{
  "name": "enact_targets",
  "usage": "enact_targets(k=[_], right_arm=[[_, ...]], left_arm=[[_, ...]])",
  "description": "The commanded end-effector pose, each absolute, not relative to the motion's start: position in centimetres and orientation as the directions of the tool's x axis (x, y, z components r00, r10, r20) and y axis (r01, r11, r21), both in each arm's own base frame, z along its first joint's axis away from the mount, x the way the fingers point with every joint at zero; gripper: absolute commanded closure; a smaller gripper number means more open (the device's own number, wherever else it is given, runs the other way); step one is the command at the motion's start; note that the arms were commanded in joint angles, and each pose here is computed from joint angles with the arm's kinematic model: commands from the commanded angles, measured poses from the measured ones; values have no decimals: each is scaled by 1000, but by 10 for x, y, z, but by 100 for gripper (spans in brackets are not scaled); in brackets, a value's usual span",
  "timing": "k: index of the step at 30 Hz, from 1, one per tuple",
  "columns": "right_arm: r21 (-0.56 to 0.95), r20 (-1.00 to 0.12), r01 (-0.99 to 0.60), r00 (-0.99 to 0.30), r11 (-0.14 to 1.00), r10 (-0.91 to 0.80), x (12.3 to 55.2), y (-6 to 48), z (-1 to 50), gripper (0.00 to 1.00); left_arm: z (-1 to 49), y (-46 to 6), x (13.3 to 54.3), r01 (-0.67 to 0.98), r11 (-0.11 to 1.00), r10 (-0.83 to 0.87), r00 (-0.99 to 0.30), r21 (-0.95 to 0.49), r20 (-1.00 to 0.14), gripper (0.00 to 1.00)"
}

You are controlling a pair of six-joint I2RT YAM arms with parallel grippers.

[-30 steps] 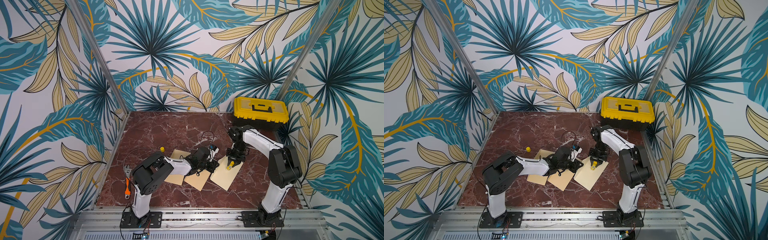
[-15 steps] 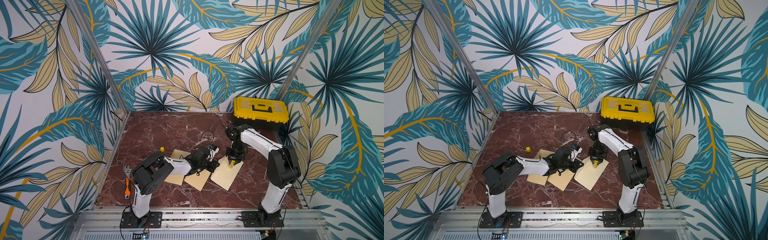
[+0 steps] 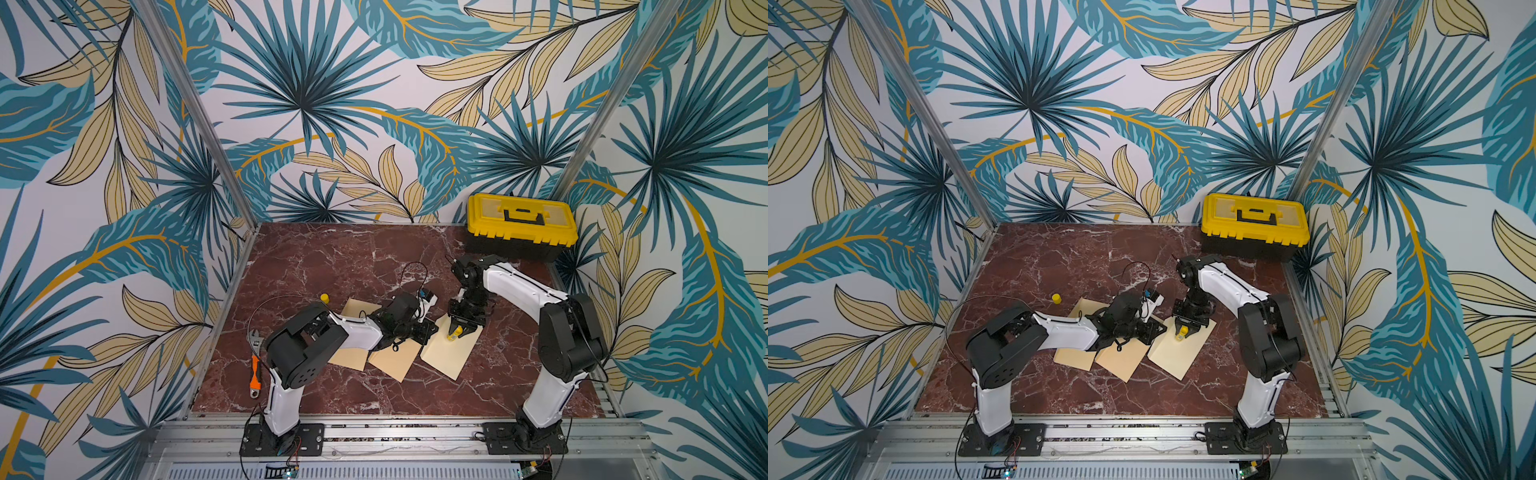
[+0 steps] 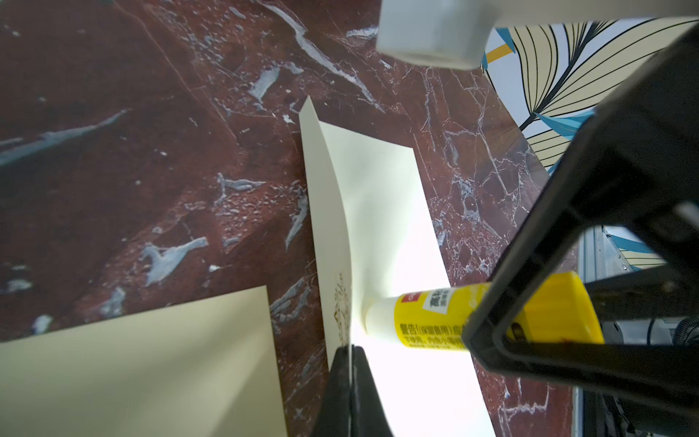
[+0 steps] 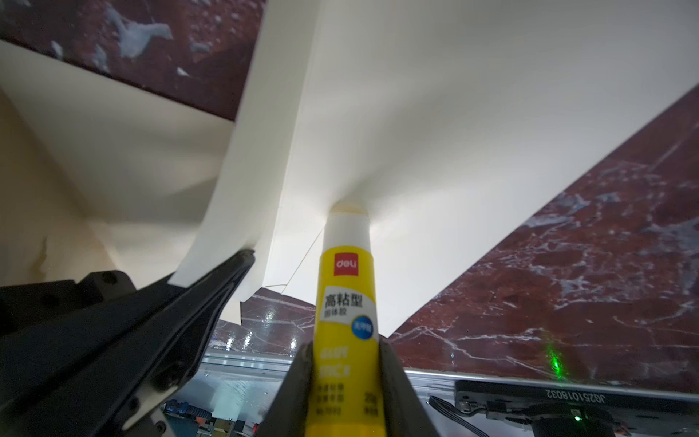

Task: Seal the envelope with a glue stick
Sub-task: Apply the envelope at the center of the board.

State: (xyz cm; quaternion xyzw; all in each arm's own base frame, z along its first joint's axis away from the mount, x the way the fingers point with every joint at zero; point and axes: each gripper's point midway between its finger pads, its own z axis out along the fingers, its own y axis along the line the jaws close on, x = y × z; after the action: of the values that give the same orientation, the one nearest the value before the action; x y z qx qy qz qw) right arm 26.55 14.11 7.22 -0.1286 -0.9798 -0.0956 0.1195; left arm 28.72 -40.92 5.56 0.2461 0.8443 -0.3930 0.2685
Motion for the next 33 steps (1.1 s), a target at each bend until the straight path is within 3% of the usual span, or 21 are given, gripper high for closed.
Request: enact_targets(k=[1,7,18,25,29,33], right_arm=[[35,223,245,-947,969,231,271,123,56,100],[-71,107,245,-962,967,252,297,103,57,100],[96,240,234,-949,968,205,266,144,53,100],[-87,-27,205,-979,975,203,292,114,76,100],[-33,-162,212,-965,977,205,317,121,84,100],[-1,-207,198,-959,980,193,328,129,82,100]], left_arm=[[57,-412,288,644,551,206,-722,-531,-661,97],[58,-412,288,643,553,205,-721,-530,-662,97],[57,-412,288,642,552,206,-723,-531,-660,97],[56,-413,288,642,550,207,-724,-534,-658,97],[56,-413,288,641,552,208,-725,-533,-657,97],[56,-413,288,641,552,210,-725,-533,-656,97]])
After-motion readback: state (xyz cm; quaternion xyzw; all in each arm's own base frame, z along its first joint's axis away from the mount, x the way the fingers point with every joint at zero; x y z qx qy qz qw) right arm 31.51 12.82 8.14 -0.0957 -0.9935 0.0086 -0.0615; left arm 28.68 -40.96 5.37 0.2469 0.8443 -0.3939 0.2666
